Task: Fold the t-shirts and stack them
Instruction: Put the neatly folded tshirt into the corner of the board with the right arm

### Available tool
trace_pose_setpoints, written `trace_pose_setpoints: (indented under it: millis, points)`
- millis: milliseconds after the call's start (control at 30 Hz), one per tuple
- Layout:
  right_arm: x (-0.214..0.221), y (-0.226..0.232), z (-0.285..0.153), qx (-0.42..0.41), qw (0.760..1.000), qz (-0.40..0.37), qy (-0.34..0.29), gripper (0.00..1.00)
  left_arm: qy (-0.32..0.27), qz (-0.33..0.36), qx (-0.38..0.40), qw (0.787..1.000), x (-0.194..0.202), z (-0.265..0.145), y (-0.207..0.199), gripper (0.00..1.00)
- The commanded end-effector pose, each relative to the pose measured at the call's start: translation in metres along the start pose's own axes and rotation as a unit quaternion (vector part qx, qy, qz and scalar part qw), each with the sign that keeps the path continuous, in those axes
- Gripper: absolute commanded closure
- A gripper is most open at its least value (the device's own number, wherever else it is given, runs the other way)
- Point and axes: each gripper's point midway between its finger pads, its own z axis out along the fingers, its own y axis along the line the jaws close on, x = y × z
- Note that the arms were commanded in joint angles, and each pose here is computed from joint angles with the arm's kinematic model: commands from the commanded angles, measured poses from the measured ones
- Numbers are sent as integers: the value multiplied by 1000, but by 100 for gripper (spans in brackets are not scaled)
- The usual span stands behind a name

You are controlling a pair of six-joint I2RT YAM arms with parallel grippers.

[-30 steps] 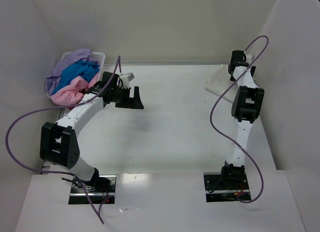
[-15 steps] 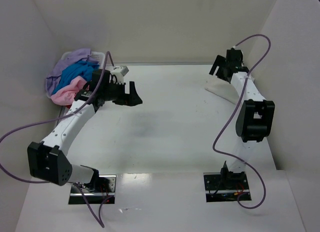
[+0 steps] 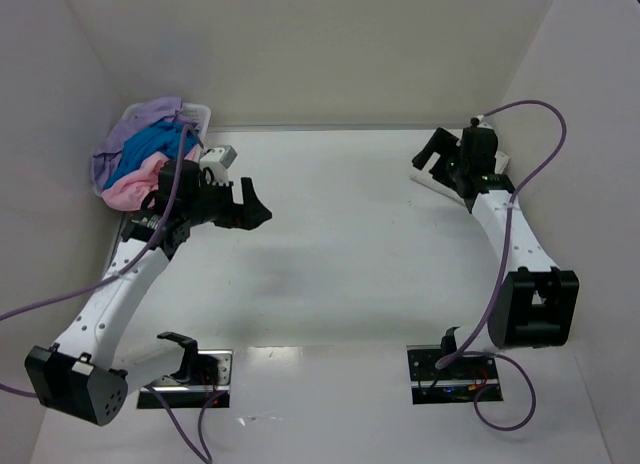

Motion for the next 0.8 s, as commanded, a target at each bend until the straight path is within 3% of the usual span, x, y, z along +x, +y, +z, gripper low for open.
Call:
trace_pose_setpoints:
  millis: [0,400,767]
  points:
    - [-13,12,-15,-22,999,2,-36,0,-26,-11,-14,1000,1,-17,-1,1]
    - [-32,6,-38,5,997,-16,-80,0,-82,-32,-88,992,2,-40,20,1]
    - [-32,-15,-48,53,994,-18,-96,0,-59,-26,-100,993,4,-29,28,1]
